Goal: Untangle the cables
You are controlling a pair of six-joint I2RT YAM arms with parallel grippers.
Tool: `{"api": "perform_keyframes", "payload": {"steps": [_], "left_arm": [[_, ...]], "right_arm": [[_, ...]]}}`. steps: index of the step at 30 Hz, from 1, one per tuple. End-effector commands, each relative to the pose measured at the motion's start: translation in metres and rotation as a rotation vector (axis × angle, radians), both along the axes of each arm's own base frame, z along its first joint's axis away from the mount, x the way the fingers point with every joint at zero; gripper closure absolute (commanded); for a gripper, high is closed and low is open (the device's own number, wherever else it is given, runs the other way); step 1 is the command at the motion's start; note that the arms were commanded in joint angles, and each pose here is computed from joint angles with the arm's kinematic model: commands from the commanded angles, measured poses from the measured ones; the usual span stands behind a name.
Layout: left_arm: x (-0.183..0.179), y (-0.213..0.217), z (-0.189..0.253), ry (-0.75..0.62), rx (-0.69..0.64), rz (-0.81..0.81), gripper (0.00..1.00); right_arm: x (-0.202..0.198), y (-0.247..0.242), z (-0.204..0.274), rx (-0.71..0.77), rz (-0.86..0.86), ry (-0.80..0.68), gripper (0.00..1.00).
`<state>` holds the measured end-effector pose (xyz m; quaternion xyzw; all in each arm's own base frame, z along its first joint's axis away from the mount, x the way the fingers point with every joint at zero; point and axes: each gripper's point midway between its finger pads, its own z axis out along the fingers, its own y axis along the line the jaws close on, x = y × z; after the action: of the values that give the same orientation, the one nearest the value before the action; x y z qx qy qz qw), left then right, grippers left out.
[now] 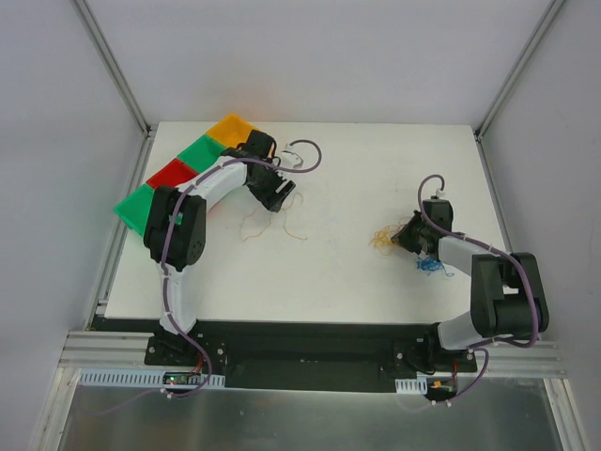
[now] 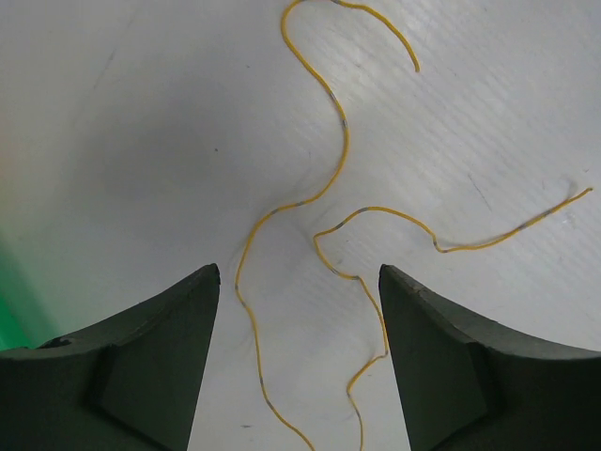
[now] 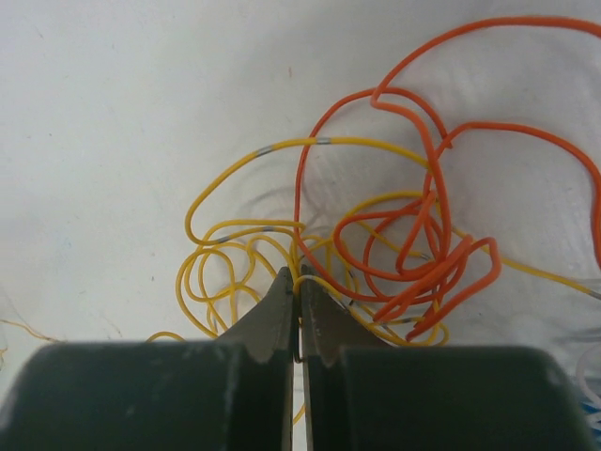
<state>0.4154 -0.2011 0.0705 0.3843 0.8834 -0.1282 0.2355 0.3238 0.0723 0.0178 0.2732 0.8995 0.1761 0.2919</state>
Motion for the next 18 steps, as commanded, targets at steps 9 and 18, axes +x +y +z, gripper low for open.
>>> {"api": "perform_keyframes", "payload": {"steps": [9, 18], "left_arm": [[0.005, -0.009, -0.035, 0.050, 0.004, -0.335, 0.38], [-0.005, -0.002, -0.056, 0.140, 0.045, -0.304, 0.81]], "right_arm": [[0.008, 0.003, 0.009, 0.006, 0.031, -0.035, 1.00], [0.008, 0.005, 0.006, 0.018, 0.033, -0.022, 0.99]]}}
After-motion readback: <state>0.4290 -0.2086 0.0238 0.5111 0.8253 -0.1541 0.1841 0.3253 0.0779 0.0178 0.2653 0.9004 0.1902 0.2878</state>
